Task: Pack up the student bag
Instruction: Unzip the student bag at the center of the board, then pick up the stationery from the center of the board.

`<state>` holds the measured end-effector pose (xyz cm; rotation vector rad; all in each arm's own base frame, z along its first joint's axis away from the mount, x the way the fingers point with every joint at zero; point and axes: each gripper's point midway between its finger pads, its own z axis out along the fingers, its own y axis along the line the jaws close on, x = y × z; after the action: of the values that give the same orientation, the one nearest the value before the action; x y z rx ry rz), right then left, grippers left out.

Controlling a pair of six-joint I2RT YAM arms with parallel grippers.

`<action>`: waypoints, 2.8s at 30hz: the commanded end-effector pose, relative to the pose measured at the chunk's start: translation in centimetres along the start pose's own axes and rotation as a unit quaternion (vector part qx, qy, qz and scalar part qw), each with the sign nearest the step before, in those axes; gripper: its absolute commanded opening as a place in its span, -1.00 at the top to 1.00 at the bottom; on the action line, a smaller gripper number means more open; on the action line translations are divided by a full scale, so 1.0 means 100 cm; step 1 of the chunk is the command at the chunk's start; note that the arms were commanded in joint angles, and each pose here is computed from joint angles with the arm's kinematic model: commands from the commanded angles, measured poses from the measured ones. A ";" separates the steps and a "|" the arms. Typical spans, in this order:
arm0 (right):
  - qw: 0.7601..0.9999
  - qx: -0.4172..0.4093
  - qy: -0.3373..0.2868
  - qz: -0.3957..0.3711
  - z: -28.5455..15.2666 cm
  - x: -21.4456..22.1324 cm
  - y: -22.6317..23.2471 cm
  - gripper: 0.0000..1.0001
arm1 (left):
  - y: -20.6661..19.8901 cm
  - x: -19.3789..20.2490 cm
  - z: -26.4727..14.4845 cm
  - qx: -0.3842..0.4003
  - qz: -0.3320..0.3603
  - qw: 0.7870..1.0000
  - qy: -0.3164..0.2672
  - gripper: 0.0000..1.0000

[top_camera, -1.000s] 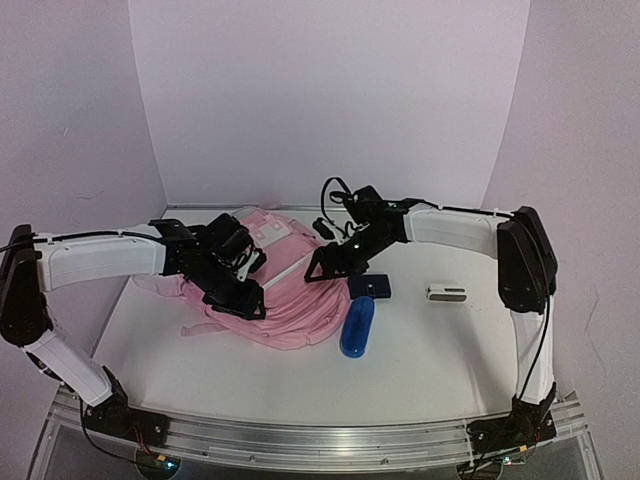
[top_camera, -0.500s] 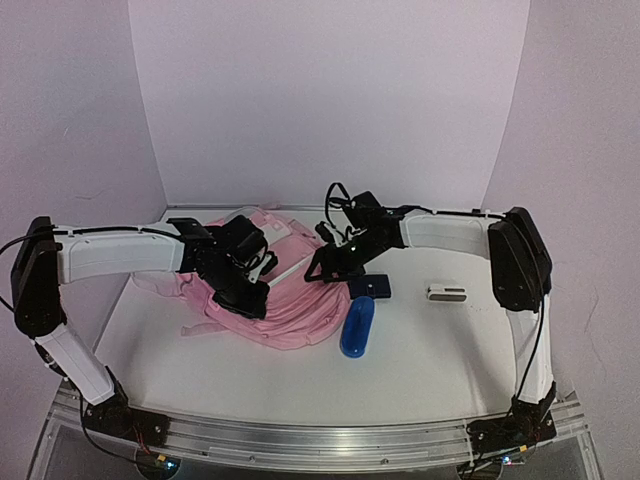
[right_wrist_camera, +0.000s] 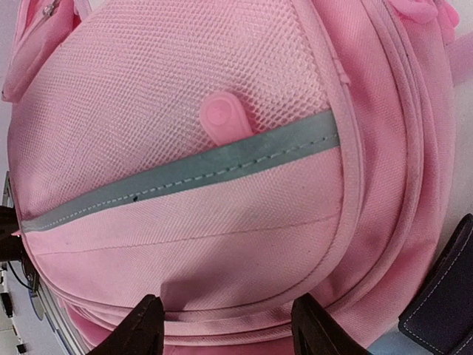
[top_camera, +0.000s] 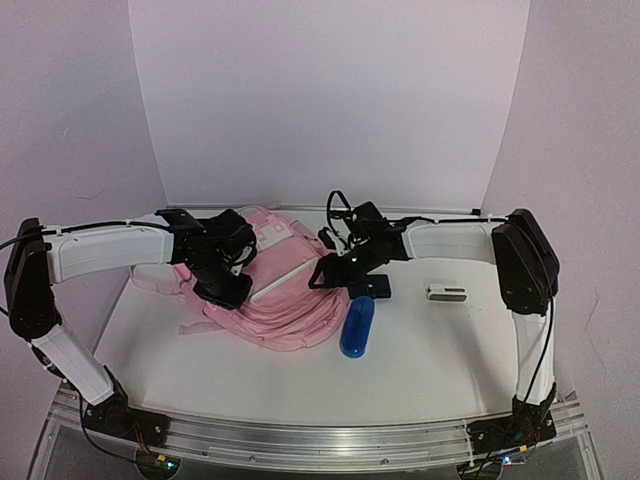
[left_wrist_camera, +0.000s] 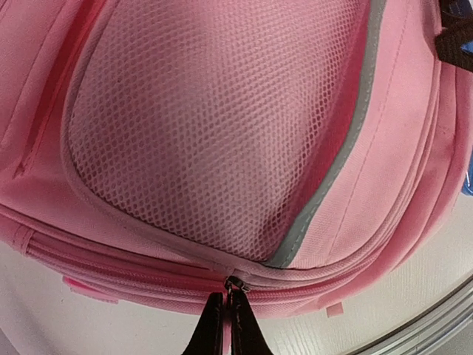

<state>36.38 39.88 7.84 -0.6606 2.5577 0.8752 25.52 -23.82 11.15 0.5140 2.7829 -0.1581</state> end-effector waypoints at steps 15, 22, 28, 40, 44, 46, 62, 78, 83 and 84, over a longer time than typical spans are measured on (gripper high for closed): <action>0.968 0.103 0.058 -0.220 -0.123 0.005 -0.046 -0.72 | -0.016 -0.062 -0.090 0.074 0.022 0.992 -0.097 -0.48; 0.933 0.164 0.173 -0.271 -0.174 0.047 -0.153 -0.74 | -0.033 -0.070 -0.078 0.103 0.040 0.991 -0.079 -0.52; 0.902 0.188 0.232 -0.311 -0.203 0.067 -0.232 -0.73 | -0.040 -0.076 -0.074 0.115 0.052 0.989 -0.079 -0.54; 0.874 0.158 0.293 -0.354 -0.187 0.089 -0.276 -0.65 | -0.050 -0.086 -0.065 0.124 0.054 0.988 -0.071 -0.55; 0.871 0.147 0.307 -0.354 -0.178 0.101 -0.282 -0.59 | -0.052 -0.087 -0.060 0.121 0.055 0.989 -0.066 -0.55; 0.871 0.144 0.307 -0.356 -0.175 0.105 -0.283 -0.57 | -0.053 -0.089 -0.056 0.115 0.057 0.990 -0.066 -0.55; 0.891 0.167 0.268 -0.326 -0.175 0.113 -0.274 0.27 | -0.086 -0.087 -0.014 0.070 0.127 0.989 -0.029 -0.49; 0.920 0.174 0.198 -0.291 -0.206 0.084 -0.236 0.62 | -0.066 -0.087 0.019 -0.108 0.189 0.976 -0.009 0.10; 0.927 0.165 0.182 -0.283 -0.212 0.074 -0.225 0.62 | -0.062 -0.087 0.020 -0.119 0.187 0.975 -0.004 0.50; 0.928 0.163 0.179 -0.282 -0.213 0.073 -0.224 0.62 | -0.063 -0.088 0.019 -0.117 0.186 0.976 -0.007 0.58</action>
<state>37.95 7.07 6.01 -1.5140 2.5424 0.0985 29.84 -34.36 11.11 1.0065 2.6217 0.1286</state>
